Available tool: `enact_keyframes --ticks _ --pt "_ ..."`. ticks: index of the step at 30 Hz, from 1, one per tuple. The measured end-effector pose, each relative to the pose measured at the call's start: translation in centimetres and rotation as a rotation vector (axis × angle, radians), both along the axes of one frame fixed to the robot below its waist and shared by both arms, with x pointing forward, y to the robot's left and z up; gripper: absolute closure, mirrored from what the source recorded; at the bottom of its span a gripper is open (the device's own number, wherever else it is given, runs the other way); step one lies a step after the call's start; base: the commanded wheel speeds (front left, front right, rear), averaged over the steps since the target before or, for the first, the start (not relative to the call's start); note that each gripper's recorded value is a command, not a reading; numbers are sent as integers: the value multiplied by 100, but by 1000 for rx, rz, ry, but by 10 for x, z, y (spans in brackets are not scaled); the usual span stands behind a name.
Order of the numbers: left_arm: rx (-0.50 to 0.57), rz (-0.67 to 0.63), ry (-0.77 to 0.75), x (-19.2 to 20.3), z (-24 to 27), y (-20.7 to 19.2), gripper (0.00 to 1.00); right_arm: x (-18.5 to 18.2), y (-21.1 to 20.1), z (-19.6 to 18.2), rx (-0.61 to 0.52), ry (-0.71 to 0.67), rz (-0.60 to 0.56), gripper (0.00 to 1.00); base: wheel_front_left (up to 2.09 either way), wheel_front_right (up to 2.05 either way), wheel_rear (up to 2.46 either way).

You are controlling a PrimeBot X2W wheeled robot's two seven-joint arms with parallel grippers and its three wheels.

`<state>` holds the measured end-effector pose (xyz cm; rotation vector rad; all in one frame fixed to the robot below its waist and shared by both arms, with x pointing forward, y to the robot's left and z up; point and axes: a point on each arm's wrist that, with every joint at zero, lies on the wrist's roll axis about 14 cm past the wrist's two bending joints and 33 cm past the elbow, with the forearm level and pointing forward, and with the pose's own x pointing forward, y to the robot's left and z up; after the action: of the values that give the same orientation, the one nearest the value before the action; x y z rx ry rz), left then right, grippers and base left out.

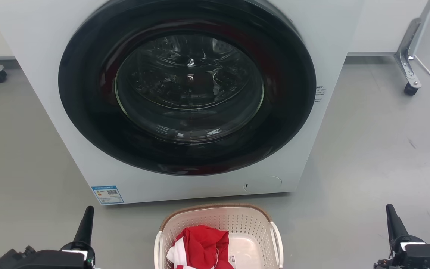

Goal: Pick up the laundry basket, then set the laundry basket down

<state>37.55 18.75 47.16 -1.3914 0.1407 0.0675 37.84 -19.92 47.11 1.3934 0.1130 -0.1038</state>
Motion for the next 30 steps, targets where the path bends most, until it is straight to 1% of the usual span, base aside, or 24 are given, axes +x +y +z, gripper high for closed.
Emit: enact_keyframes --ticks 12,30 --pt "-164 31 -46 3 9 4 100 3 -6 12 172 -61 -31 100 0 0 0" --pt "-178 34 -46 3 8 4 100 3 -6 11 175 -61 -32 100 0 0 0"
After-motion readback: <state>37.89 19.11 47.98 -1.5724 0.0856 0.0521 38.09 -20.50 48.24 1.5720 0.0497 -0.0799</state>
